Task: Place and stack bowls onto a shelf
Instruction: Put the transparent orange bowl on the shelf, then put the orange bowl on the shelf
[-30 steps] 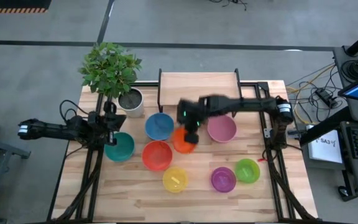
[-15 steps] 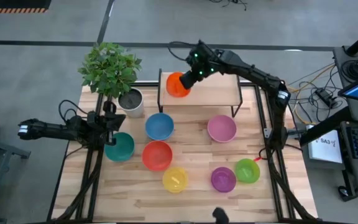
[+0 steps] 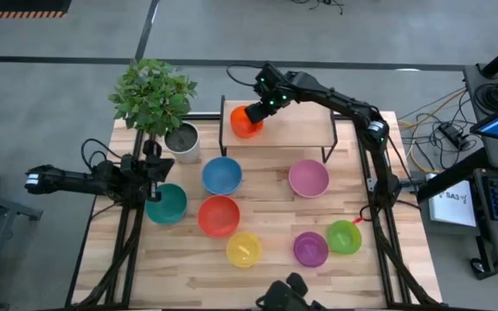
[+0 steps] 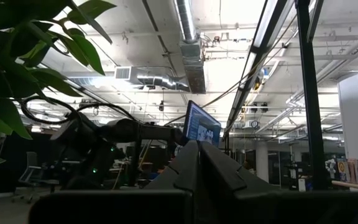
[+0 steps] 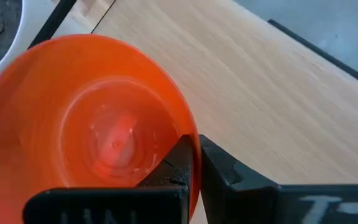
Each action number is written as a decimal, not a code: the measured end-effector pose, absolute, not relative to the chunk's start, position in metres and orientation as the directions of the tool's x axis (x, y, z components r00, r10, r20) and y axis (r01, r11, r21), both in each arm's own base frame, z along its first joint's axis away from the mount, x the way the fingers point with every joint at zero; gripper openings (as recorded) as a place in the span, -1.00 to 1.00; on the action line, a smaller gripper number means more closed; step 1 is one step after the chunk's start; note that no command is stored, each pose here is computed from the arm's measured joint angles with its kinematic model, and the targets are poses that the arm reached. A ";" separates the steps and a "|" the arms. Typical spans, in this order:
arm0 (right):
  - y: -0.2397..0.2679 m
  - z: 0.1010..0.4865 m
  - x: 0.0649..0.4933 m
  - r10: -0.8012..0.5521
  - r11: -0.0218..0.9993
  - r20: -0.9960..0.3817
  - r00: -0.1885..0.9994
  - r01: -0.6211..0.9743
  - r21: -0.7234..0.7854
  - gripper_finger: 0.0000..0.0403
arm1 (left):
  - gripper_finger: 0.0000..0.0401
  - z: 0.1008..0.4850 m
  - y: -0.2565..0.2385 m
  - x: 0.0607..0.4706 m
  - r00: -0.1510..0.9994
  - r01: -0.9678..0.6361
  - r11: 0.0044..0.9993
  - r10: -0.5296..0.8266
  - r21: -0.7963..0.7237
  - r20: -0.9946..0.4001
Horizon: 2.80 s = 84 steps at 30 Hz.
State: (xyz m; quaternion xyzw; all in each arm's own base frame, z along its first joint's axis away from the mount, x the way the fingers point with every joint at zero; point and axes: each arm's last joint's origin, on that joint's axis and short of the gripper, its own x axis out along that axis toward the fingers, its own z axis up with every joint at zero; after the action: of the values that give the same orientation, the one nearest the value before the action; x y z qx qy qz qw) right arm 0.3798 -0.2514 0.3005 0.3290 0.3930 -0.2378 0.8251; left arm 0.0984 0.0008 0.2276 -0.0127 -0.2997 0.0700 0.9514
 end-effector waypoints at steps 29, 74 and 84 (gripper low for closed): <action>-0.240 0.360 0.355 -0.224 0.680 -0.697 0.682 0.621 0.389 -0.06 | -1.00 0.228 0.001 0.098 0.806 -0.126 0.990 0.141 -0.067 0.575; 0.041 0.272 0.350 0.060 0.913 -0.992 0.113 0.395 0.100 -0.15 | -1.00 0.229 0.001 0.098 0.803 -0.125 0.990 0.141 -0.068 0.579; 0.078 0.244 0.360 -0.019 0.999 -0.953 0.304 0.033 -0.010 -0.15 | -1.00 0.229 0.001 0.098 0.803 -0.132 0.988 0.150 -0.073 0.577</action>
State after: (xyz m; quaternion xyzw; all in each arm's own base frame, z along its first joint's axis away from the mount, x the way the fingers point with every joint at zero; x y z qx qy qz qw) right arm 0.3600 0.0783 0.2439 0.0058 0.5898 -0.0163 0.8074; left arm 0.0976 0.0011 0.2285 -0.0146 -0.3049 0.0744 0.9493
